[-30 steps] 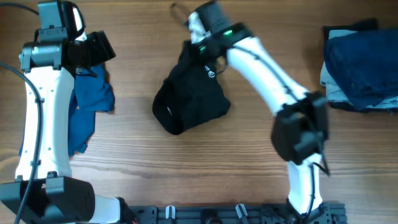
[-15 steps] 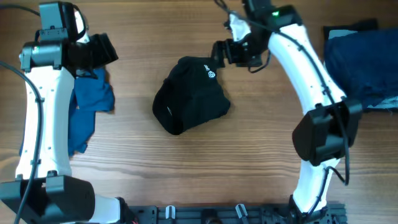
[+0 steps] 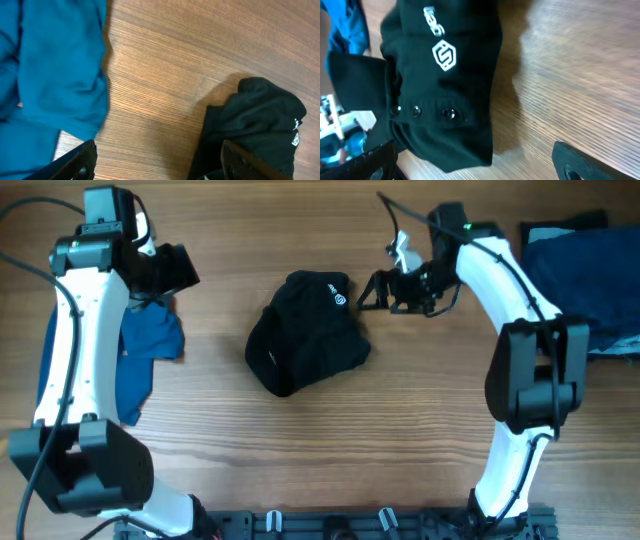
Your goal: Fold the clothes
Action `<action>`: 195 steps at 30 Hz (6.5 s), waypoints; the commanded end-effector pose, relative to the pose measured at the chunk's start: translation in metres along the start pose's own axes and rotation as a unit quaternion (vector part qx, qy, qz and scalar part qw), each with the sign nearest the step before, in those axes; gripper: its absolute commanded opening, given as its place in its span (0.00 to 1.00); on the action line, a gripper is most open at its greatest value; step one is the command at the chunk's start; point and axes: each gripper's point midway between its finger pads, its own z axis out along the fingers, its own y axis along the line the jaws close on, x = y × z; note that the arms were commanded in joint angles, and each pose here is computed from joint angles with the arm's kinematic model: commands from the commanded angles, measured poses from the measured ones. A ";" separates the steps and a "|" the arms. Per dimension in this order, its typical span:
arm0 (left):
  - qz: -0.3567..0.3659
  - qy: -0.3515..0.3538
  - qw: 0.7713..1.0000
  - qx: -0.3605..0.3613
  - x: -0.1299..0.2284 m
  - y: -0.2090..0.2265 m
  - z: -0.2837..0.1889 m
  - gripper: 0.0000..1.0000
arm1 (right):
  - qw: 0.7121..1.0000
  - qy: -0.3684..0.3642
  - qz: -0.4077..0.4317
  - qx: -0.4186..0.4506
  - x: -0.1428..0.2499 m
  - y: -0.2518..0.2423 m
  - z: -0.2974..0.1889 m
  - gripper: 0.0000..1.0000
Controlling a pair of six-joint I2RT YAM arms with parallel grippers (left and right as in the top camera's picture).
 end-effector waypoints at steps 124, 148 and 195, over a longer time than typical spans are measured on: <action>0.021 0.059 0.998 0.030 0.020 -0.016 0.033 0.78 | 0.674 -0.687 0.265 0.052 -0.025 -0.147 -0.486 0.04; 0.020 0.059 0.998 0.030 0.020 -0.016 0.033 0.75 | 0.617 -0.714 0.321 0.077 -0.049 -0.226 -0.467 0.04; 0.024 0.037 0.998 0.037 0.009 -0.019 0.033 0.76 | 0.756 -0.565 0.140 0.300 -0.001 -0.204 -0.443 0.04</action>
